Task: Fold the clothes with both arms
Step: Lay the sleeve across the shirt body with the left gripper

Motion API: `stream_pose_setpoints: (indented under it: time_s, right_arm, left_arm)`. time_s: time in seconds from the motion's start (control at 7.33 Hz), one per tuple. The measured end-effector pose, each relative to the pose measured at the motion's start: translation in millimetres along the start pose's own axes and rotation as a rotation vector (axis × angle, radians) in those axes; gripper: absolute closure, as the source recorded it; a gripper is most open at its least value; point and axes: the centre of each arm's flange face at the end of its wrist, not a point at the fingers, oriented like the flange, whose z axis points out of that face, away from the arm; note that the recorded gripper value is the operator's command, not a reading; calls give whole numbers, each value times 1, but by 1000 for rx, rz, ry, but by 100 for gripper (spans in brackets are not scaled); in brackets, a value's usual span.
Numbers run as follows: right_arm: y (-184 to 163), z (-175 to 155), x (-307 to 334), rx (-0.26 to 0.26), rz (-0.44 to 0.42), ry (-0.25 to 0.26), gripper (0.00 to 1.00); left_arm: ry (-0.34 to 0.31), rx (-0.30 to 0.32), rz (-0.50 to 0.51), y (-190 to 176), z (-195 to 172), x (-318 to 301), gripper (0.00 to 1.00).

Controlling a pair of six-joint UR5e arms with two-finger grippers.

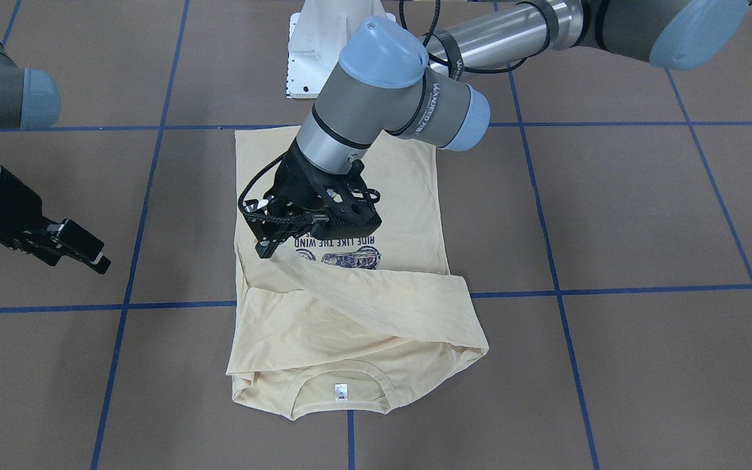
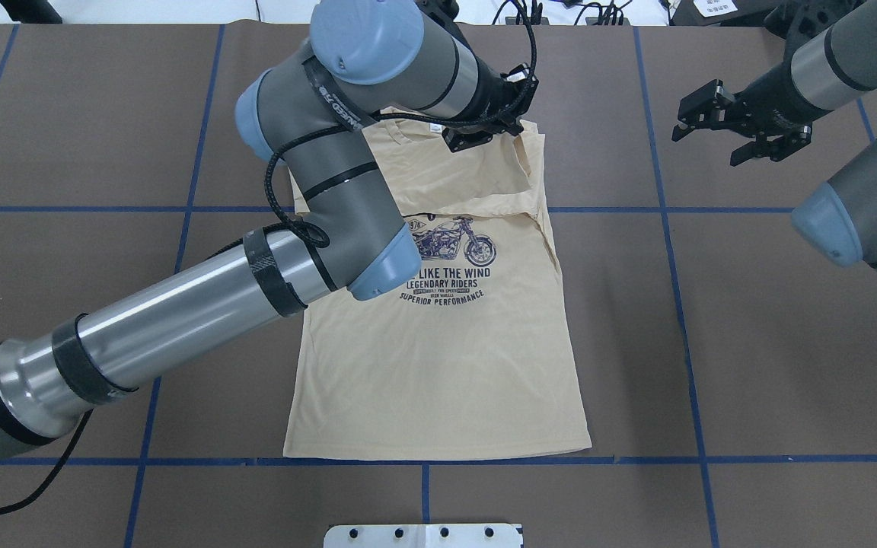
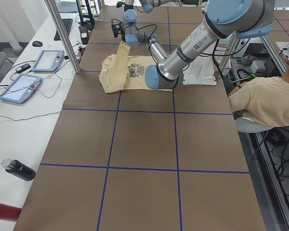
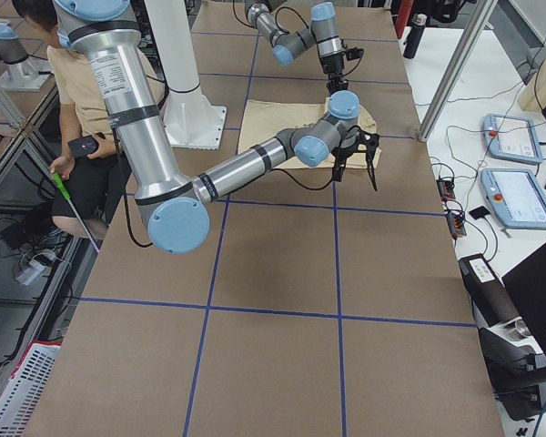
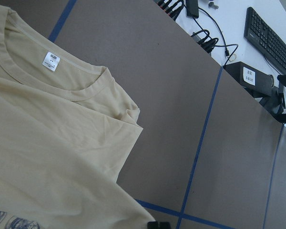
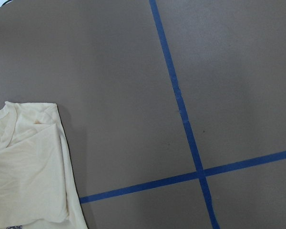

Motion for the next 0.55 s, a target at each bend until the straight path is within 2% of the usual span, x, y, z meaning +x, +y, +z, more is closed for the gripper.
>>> stream_pose_setpoints:
  time_s: [0.14,0.27,0.41,0.55]
  right_arm:
    - [0,0,0,0,0,0,0]
    - [0,1,0,0,1,1,0]
    - [0,1,1,-1,2,2,0]
    - [0,1,1,-1,2,2,0]
  left_arm:
    - [-3,15,-4,10,10,0,99]
    - [-3,26,-8,15,15,0,28]
    - [-1,29,-10,18,19,3,6]
    - [5,29,-10,20,22,6,1]
